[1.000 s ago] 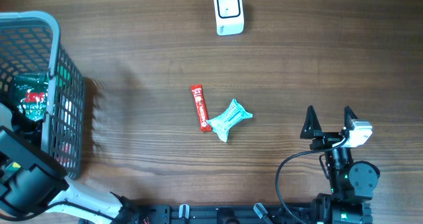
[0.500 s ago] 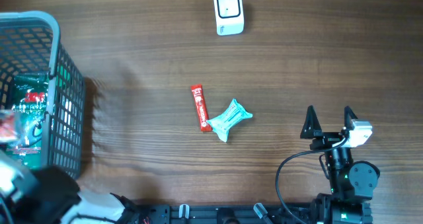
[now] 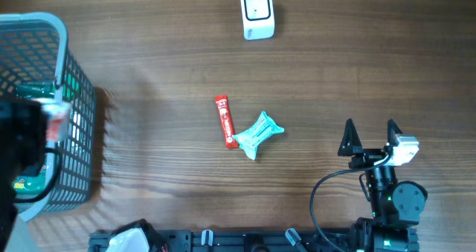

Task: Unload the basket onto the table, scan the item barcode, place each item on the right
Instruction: 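Carry the snack packet out and place it left of the Nescafe stick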

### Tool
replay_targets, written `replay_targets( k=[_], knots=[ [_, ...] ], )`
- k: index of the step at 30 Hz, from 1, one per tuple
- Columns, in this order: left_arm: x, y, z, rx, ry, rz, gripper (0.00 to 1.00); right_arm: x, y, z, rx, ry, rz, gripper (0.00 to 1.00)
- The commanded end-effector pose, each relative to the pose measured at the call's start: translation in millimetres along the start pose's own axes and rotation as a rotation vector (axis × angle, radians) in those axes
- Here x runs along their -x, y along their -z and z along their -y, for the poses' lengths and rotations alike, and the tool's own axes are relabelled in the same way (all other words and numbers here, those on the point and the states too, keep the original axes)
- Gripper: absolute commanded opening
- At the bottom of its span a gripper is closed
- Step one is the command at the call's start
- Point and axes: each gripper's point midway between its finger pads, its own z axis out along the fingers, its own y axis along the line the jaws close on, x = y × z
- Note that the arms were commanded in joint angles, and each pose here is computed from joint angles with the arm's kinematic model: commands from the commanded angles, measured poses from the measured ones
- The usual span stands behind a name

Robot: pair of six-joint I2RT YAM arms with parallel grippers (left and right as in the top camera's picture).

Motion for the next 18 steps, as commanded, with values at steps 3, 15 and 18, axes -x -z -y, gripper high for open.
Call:
replay_targets(
  k=[3, 15, 18],
  knots=[
    [-53, -28, 11, 0.050, -0.168, -0.154, 0.04, 1, 0, 0, 0.000, 0.020, 0.006, 1.00],
    [-153, -137, -29, 0.257, -0.373, -0.330, 0.04, 1, 0, 0, 0.000, 0.019, 0.006, 1.00],
    [-183, -169, -50, 0.286, -0.407, -0.361, 0.04, 1, 0, 0, 0.000, 0.019, 0.006, 1.00]
  ],
)
